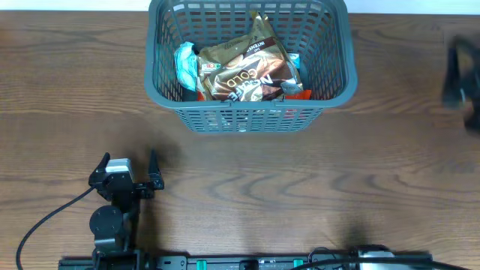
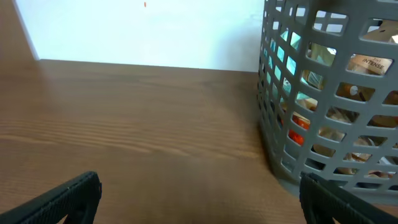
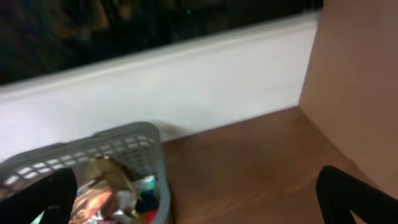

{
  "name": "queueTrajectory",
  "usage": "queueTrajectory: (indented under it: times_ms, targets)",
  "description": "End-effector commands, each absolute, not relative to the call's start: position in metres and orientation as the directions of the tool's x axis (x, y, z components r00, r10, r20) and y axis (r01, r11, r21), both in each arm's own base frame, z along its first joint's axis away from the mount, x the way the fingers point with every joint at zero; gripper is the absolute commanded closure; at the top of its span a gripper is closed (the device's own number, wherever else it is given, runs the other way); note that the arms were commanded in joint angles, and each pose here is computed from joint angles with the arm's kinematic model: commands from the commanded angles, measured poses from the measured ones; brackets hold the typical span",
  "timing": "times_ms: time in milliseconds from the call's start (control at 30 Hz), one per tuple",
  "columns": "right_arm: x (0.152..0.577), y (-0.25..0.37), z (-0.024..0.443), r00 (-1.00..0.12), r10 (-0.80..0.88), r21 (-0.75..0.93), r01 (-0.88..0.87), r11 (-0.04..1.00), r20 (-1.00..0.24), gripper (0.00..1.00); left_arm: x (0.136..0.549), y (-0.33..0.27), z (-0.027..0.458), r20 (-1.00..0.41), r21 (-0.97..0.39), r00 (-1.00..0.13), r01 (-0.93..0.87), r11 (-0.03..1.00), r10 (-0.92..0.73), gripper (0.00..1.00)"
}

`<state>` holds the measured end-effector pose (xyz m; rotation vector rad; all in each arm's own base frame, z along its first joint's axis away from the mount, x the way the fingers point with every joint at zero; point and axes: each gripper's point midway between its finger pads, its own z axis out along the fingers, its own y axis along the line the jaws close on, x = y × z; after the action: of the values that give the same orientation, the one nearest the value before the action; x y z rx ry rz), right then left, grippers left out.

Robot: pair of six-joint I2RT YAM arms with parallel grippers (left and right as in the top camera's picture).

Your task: Pack container

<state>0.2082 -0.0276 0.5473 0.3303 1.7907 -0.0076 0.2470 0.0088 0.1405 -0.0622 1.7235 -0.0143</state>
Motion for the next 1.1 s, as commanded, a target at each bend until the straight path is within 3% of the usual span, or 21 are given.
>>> queueTrajectory:
  times_ms: [0,167,400,600,1067]
  targets:
    - [0.193,-0.025,0.516,-0.250,0.182,0.132,0.204,0.970,-0.951,0.01,0.245,0.007,0.125,-0.977,-0.053,-0.203,-0.025,0.998,-0.057,0.02]
    - [0.182,-0.026,0.467,-0.216,0.143,0.103,0.188,0.977,-0.966,0.01,0.245,0.007,0.125,-0.977,-0.053,-0.203,-0.025,0.998,-0.057,0.02]
    - [0.204,-0.007,0.379,-0.184,-0.017,-0.028,0.058,0.998,-0.983,0.01,0.245,0.007,0.125,-0.977,-0.053,-0.203,-0.025,0.998,-0.057,0.02]
    - [0.221,0.009,0.318,-0.111,-0.034,-0.031,-0.030,0.999,-0.993,0.01,0.245,0.007,0.125,-0.977,-0.053,-0.203,-0.025,0.998,-0.057,0.01]
    - [0.237,0.011,0.242,0.004,-0.023,-0.023,-0.027,0.999,-1.000,0.01,0.245,0.007,0.125,-0.977,-0.053,-0.203,-0.025,0.998,-0.057,0.01]
